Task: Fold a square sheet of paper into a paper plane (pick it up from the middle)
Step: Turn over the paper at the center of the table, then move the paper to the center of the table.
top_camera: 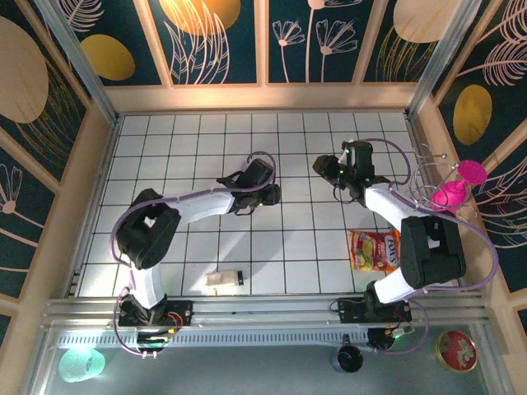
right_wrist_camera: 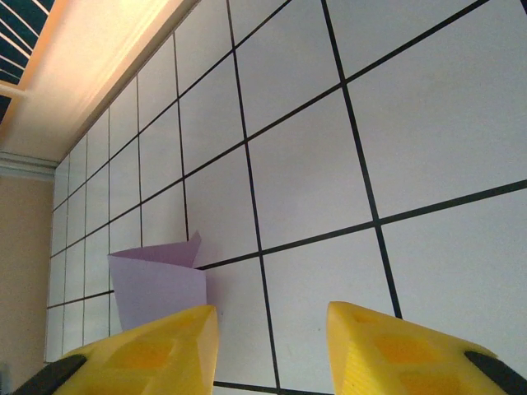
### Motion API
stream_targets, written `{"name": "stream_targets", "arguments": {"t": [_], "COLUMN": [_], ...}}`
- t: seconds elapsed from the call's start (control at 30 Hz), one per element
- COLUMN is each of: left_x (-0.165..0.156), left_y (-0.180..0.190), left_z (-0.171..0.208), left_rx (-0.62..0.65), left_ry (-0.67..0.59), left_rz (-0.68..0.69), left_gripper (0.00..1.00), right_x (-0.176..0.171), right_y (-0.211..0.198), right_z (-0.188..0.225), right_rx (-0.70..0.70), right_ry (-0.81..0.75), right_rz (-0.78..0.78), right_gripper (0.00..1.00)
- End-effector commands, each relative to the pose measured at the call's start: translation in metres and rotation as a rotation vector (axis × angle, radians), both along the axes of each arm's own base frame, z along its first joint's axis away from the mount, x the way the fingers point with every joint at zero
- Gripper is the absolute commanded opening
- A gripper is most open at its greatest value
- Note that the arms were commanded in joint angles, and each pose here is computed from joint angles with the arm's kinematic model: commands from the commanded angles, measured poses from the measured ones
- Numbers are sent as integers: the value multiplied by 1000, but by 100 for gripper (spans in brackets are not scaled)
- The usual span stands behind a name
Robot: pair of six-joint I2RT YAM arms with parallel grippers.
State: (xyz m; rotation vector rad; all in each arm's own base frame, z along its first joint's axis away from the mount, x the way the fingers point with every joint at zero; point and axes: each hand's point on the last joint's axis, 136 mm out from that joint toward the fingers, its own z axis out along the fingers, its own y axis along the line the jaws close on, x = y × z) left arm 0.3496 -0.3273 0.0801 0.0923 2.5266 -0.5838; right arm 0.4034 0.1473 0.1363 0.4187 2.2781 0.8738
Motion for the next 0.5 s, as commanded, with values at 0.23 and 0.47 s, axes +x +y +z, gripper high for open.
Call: {"name": "stream_targets", "arguments": {"t": [0.23, 0.47], "left_x": [16, 36], "left_y": [58, 84], "left_z": [13, -15], "left_rx": [-221, -175], "left_ry": [7, 29], "left_rz": [181, 244], "left_gripper": [51, 52], "right_x": [-1, -2], "right_y": [4, 8], "right_z": [-10, -14], "right_rx": [38, 42], "right_ry": [28, 38], "right_rz": [3, 12], "right_gripper": [40, 40]}}
